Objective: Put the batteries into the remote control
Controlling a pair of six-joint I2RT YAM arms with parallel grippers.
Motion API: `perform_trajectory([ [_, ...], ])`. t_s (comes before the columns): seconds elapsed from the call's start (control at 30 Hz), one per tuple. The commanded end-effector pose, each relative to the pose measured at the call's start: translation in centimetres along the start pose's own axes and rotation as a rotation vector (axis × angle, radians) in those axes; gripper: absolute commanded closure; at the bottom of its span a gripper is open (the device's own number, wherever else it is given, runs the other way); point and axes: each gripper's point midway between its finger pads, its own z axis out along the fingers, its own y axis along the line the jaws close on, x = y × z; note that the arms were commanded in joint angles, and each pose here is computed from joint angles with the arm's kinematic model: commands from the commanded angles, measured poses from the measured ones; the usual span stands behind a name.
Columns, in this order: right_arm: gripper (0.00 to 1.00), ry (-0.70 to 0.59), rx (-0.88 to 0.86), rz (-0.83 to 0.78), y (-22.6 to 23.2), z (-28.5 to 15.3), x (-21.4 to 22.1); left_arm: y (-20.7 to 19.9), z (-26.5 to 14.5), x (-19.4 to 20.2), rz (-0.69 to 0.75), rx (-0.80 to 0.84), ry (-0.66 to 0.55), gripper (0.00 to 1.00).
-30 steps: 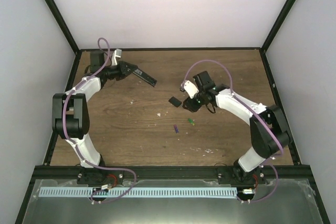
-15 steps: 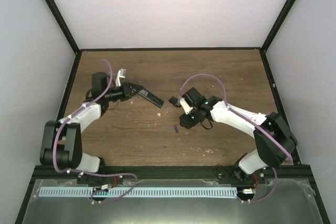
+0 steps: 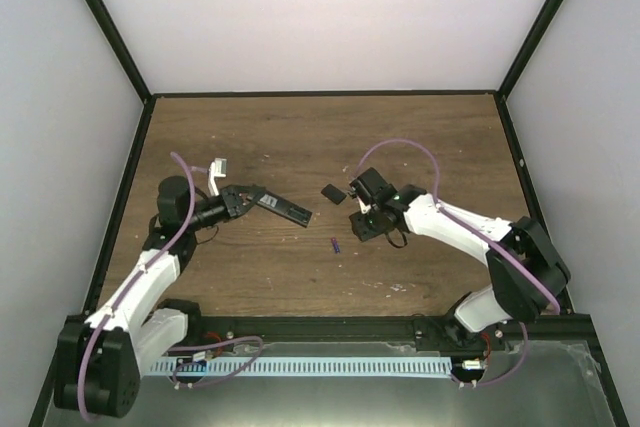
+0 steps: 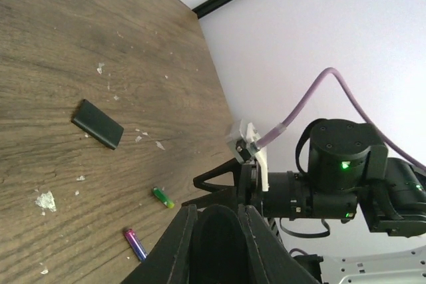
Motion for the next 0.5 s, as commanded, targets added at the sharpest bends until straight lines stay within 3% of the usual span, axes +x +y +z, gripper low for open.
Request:
perform_trajectory([
  [0.0,0.46,-0.064,0.013,0.034,-0.7,-1.3,-0.6,-0.8,-0.7,0.1,-0.006,-0.003,-0.051,1.0],
  [0.13,0.44,-0.09,-0.02,0.02,-0.5,-1.5,-1.1,-0.7,-0.5,0.3,-0.014,0.003,-0.033,1.0],
  [0.47,0.49,0.03,0.019,-0.154,-0.6,2.7,-1.6,-0.4,0.7,0.3,-0.019,0.012,0.057,1.0],
])
